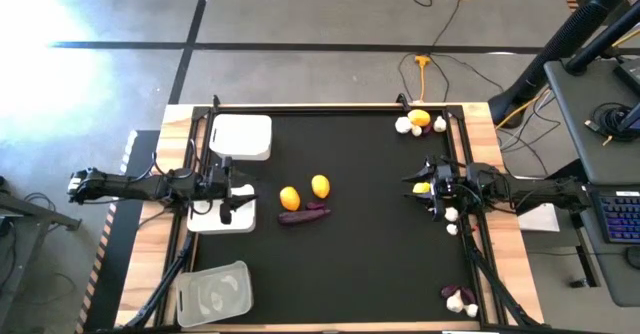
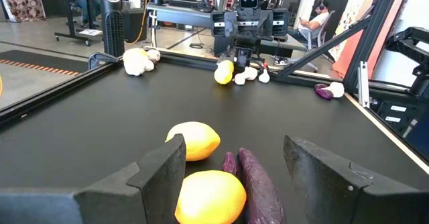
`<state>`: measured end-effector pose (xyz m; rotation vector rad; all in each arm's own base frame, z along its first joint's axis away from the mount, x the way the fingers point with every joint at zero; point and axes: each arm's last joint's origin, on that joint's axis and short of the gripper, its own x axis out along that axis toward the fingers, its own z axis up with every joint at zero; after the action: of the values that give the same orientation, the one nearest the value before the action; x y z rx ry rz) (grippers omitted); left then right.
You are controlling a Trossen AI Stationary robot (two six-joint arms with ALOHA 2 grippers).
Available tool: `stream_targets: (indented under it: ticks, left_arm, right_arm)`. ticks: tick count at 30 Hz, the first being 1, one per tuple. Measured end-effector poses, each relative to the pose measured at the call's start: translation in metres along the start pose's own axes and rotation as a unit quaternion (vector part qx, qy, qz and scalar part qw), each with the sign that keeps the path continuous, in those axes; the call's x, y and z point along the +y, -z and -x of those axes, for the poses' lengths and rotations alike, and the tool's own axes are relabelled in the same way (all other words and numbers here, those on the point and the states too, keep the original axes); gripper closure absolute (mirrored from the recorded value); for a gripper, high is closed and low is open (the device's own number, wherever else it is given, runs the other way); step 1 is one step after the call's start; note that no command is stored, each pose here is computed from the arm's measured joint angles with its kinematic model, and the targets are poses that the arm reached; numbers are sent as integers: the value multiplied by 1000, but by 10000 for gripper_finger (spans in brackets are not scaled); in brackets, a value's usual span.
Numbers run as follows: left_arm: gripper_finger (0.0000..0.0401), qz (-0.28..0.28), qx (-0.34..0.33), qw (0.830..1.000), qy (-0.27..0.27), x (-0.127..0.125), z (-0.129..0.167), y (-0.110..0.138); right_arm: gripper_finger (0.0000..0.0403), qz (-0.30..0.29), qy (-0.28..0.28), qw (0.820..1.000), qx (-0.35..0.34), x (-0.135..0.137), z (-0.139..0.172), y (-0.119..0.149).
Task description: Sort produce into baskets
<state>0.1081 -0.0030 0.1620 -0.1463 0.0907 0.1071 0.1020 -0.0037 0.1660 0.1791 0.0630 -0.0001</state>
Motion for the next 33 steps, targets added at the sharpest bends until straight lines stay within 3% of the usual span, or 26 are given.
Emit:
stream_targets:
  ticks: [19, 23, 27, 29, 33]
  left_arm:
    - [166, 0, 0, 1000, 0, 0, 0, 0]
    - [166, 0, 0, 1000, 0, 0, 0, 0]
    - [166, 0, 0, 1000, 0, 0, 0, 0]
    - [166, 0, 0, 1000, 0, 0, 0, 0]
    - [166, 0, 0, 1000, 0, 0, 0, 0]
  right_arm:
    - [186, -13, -1, 1000, -13, 0, 0, -2]
    - [186, -103, -10, 988, -112, 3, 2, -21]
    - [186, -230, 12, 950, -209, 1, 6, -36]
    - [186, -258, 29, 941, -219, 0, 6, -38]
    - [186, -255, 47, 942, -212, 2, 2, -53]
